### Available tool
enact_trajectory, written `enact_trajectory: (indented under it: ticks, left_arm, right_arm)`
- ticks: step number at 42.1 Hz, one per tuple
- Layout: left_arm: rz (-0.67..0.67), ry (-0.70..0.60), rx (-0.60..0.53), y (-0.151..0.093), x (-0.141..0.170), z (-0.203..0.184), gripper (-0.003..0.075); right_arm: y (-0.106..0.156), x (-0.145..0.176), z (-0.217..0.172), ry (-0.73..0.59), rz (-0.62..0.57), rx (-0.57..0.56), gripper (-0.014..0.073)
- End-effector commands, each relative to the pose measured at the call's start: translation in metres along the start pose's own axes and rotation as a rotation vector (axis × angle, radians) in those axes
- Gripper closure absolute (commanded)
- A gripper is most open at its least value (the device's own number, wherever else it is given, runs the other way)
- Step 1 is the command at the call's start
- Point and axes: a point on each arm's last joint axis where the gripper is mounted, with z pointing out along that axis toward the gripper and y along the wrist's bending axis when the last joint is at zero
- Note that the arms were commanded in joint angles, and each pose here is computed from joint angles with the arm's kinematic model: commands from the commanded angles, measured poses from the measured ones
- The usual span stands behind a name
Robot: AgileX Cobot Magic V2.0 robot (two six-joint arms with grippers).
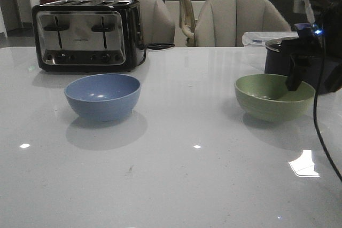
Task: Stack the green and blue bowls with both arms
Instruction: 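Lower the right gripper onto the rim of the pale green bowl and grasp, then slide the green bowl with the right gripper next to the blue bowl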
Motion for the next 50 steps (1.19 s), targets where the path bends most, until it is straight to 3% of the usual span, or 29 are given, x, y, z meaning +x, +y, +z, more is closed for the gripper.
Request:
enact_trajectory:
  ticks: [1,3,14,27,35,41,50]
  left_arm:
    - [-0.012,-0.106,-0.003,0.0,-0.016,-0.003,0.0263]
    - [-0.012,-0.106,-0.003,0.0,-0.016,-0.003,0.0263]
    - [-0.012,-0.106,-0.003,0.0,-0.016,-0.003,0.0263]
    - [-0.012,-0.106,-0.003,0.0,-0.016,-0.003,0.0263]
    - [-0.012,-0.106,-0.003,0.0,-0.016,-0.003,0.0263]
    - [-0.012,-0.114,-0.003,0.0,-0.017,-0.003,0.0263]
    - [-0.012,-0.128,-0.004,0.001,-0.018,-0.003,0.0263]
  right_arm:
    - [0.003,-0.023,-0.014,-0.12,-0.008,-0.009,0.0035]
    - [0.003,-0.024,-0.011,-0.119,-0.008,-0.008,0.0062]
    - [0.002,-0.024,-0.006,-0.108,-0.007,-0.008,0.0378]
    - [0.003,-0.022,-0.011,-0.08,-0.008,-0.009,0.0557]
    - [0.019,-0.027,-0.048,-0.16,-0.041,-0.037,0.0561]
    - [0.051,-0.024,-0.071,-0.189,-0.12,-0.087,0.0561]
    - [0.106,-0.003,-0.064,-0.11,-0.223,-0.179,0.0561]
